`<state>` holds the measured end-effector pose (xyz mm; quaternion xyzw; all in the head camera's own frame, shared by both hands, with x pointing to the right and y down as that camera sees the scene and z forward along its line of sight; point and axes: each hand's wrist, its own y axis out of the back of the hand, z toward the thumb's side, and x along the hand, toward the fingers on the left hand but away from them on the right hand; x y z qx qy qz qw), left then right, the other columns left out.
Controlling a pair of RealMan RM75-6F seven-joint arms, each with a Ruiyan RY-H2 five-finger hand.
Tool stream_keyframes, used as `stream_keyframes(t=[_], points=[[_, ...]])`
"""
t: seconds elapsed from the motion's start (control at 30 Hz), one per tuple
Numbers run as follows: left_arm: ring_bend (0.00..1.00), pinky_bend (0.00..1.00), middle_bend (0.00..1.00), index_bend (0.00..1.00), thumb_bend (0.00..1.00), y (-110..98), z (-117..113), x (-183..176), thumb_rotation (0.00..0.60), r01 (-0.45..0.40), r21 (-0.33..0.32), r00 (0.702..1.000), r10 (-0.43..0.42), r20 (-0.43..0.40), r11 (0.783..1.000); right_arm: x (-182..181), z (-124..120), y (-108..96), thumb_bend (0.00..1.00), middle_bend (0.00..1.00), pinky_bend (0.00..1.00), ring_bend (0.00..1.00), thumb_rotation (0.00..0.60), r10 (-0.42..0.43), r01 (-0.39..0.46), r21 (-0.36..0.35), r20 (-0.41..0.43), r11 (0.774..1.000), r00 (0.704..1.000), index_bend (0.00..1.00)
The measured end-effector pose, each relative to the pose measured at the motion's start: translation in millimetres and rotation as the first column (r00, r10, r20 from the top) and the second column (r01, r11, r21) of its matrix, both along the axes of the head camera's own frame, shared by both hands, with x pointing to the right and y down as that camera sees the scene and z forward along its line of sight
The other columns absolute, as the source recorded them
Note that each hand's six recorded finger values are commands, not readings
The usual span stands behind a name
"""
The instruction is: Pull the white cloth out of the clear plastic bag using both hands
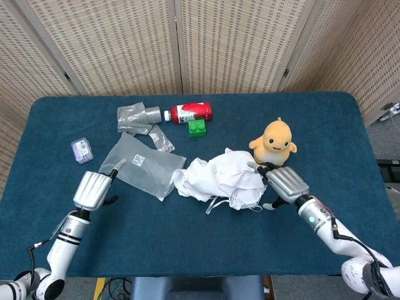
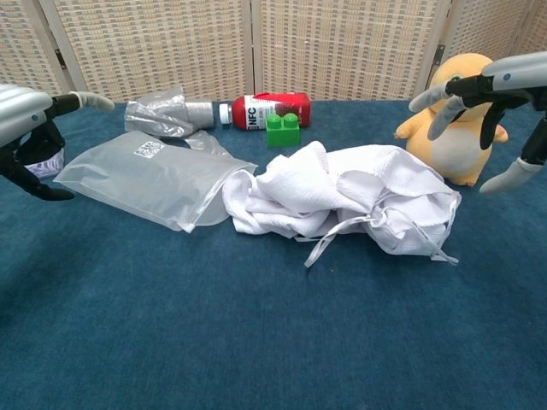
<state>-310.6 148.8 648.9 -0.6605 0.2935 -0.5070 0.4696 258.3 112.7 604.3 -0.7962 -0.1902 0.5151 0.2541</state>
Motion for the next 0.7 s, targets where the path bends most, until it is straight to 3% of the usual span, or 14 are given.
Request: stream_keyframes(t=[0.13, 0.2, 0.3, 0.4, 0.53, 0.7], points=[[0.72, 0.93, 0.82, 0.15, 0.00, -2.8, -3.0, 0.7, 0.600, 0.006, 0.022, 1.000, -0.006, -0.008, 1.000, -0.1, -2.8, -5.7, 0.00, 0.23, 0.35, 0.10, 0.600, 0.050, -0.051, 0.023, 0.041, 0.998, 0.998, 0.14], [0.69, 0.90, 0.75, 0.17, 0.00, -4.9, -6.0, 0.9, 0.600, 0.013, 0.043, 1.000, -0.012, -0.015, 0.999, 0.6, -4.9, -9.6, 0.00, 0.24, 0.35, 0.10, 0.600, 0.067, -0.071, 0.063, 0.053, 0.996, 0.996, 0.17], [0.57, 0.77, 0.57, 0.20, 0.00, -7.8, -11.2, 1.3, 0.600, 0.025, 0.079, 0.999, -0.023, -0.026, 0.997, 1.4, -9.4, -14.2, 0.00, 0.24, 0.35, 0.10, 0.600, 0.096, -0.106, 0.133, 0.081, 0.985, 0.992, 0.20], [0.49, 0.68, 0.47, 0.20, 0.00, -8.4, -14.6, 1.5, 0.600, 0.027, 0.101, 1.000, -0.025, -0.017, 0.995, 3.3, -15.3, -16.5, 0.00, 0.24, 0.35, 0.10, 0.600, 0.120, -0.142, 0.201, 0.115, 0.969, 0.986, 0.21], [0.47, 0.62, 0.44, 0.20, 0.02, -6.8, -19.9, 3.4, 0.600, 0.019, 0.109, 1.000, -0.021, 0.011, 0.994, 9.9, -26.0, -14.1, 0.01, 0.24, 0.35, 0.10, 0.600, 0.142, -0.186, 0.290, 0.168, 0.939, 0.976, 0.22], [0.47, 0.61, 0.43, 0.21, 0.02, -2.8, -28.4, 4.2, 0.600, 0.016, 0.089, 0.998, -0.021, 0.056, 0.996, 27.7, -34.6, -3.4, 0.01, 0.24, 0.35, 0.10, 0.600, 0.170, -0.226, 0.343, 0.186, 0.912, 0.968, 0.23]])
